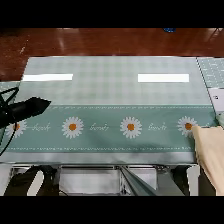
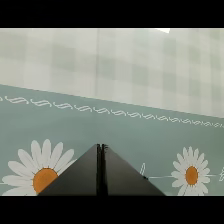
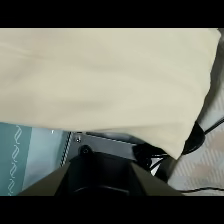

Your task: Fold the shirts.

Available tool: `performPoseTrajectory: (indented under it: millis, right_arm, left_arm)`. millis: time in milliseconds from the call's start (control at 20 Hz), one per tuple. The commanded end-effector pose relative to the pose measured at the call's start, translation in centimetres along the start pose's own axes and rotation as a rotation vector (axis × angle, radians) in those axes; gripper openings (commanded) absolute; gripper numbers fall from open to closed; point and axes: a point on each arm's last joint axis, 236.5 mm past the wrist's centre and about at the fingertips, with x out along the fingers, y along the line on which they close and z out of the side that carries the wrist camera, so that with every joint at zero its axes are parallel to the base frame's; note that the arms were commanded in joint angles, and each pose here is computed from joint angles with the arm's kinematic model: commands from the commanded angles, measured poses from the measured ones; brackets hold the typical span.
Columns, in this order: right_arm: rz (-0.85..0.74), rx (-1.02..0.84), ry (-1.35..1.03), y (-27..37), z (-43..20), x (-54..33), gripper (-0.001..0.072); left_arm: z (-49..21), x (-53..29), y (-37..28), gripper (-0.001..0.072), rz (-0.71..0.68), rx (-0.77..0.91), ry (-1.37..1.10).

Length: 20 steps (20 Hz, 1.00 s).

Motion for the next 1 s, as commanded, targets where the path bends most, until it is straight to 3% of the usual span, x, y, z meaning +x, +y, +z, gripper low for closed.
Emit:
performPoseTrajectory:
  millis: [0, 50, 100, 150, 250, 300, 450, 650, 750, 950]
  right_arm:
    - [0.067, -0.013, -0.041, 1.9, 2.2, -1.0, 0.0401]
    - [0.158, -0.027, -0.075, 4.1, 3.8, -2.4, 0.0316]
    - [0.313, -0.055, -0.119, 7.7, 5.6, -4.5, 0.0121]
    - [0.541, -0.117, -0.185, 12.9, 7.3, -8.0, 0.0017]
    - [0.904, -0.261, -0.332, 22.0, 8.8, -16.4, 0.0017]
    - [0.962, -0.389, -0.378, 25.6, 7.9, -18.9, 0.0017]
    - [0.826, -0.823, -0.41, 34.8, 1.1, -18.4, 0.0017]
    - [0.571, -1.259, -0.405, 41.5, -8.9, -11.6, 0.0017]
    - [0.346, -1.288, -0.373, 41.3, -8.8, -5.9, 0.0016]
    - [0.234, -1.344, -0.229, 40.5, -10.0, -0.4, 0.0016]
  left_arm:
    - [0.8, 0.5, 0.1, 0.0022, 0.001, -0.008, 0.009]
    - [1.5, 0.5, -0.1, 0.0022, -0.001, -0.006, 0.011]
    - [2.4, 0.5, -0.4, 0.0022, -0.003, -0.001, 0.001]
    - [3.8, 0.3, -0.8, 0.0022, -0.006, 0.011, -0.014]
    - [7.3, 0.1, -3.1, 0.002, -0.044, 0.078, -0.041]
    - [8.7, 0.3, -5.0, 0.002, -0.074, 0.156, -0.029]
    - [11.3, 2.4, -11.8, 0.0019, -0.146, 0.349, 0.038]
    - [8.5, 8.5, -9.6, 0.002, 0.098, 0.466, 0.194]
    - [5.7, 11.8, -4.6, 0.002, 0.25, 0.388, 0.256]
    - [1.0, 13.4, -0.8, 0.0021, 0.291, 0.275, 0.384]
